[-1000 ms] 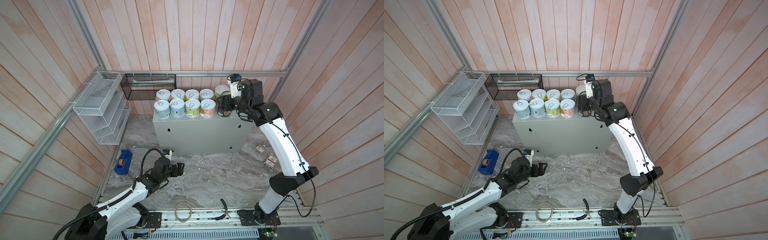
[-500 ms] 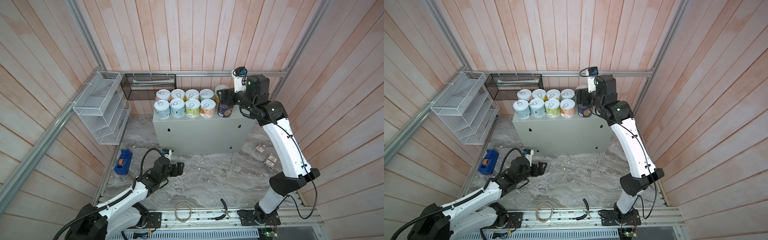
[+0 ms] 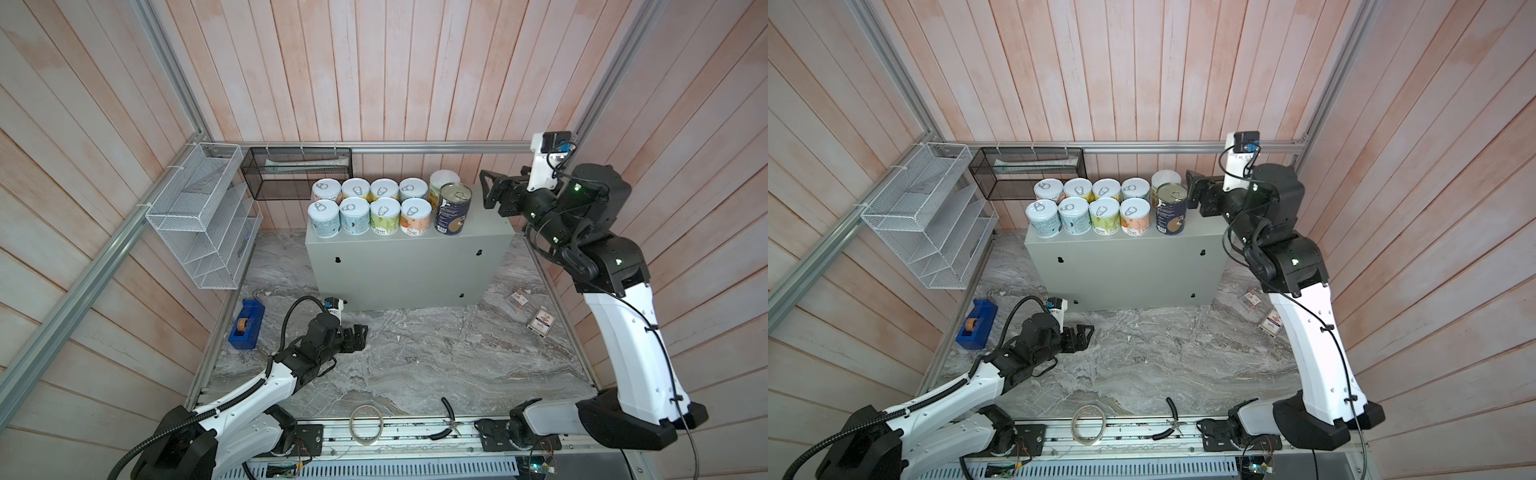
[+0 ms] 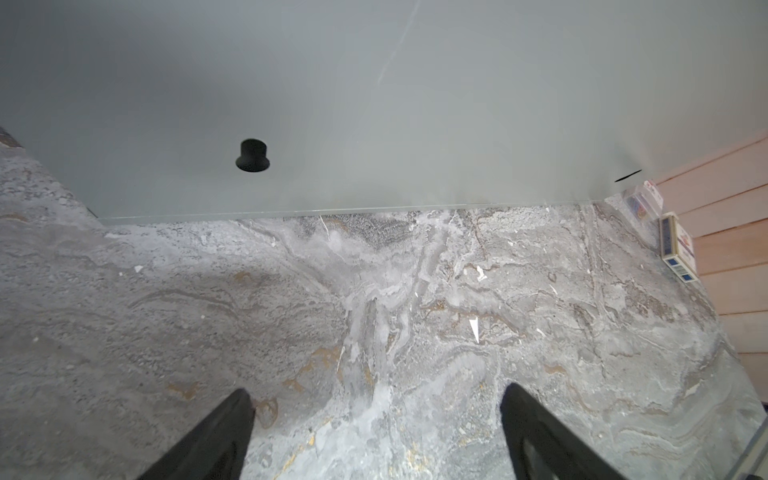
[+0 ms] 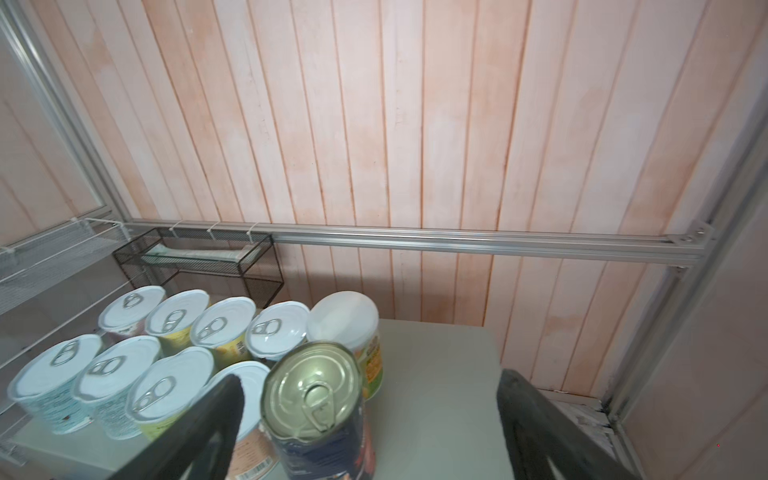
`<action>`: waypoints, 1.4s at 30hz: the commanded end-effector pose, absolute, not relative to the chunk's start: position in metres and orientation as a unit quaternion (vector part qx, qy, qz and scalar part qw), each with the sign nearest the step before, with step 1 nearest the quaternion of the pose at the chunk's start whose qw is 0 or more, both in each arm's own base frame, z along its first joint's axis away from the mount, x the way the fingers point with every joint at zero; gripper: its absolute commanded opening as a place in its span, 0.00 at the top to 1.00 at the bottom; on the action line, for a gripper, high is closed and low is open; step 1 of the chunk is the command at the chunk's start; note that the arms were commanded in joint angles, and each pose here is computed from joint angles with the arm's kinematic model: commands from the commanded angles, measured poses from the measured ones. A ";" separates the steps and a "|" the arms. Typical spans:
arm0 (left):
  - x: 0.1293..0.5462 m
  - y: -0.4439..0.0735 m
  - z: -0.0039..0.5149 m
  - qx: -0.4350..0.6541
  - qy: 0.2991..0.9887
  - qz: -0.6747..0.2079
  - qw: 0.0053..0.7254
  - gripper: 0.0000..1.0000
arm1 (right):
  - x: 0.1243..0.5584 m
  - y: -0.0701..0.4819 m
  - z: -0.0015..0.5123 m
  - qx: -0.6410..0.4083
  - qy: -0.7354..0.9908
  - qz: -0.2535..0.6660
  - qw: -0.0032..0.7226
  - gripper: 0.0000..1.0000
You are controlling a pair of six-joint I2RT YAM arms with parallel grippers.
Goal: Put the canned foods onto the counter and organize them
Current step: 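Open the right gripper and draw it back from the tomato can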
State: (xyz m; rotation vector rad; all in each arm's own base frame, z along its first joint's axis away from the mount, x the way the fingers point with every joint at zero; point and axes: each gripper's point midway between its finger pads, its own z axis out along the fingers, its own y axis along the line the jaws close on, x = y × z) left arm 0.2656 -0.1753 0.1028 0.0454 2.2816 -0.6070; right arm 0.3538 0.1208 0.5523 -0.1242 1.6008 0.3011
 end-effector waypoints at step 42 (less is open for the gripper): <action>0.269 -0.175 0.107 0.013 0.889 -0.242 0.388 0.05 | 0.422 0.127 0.419 -0.029 0.756 0.233 0.611 0.08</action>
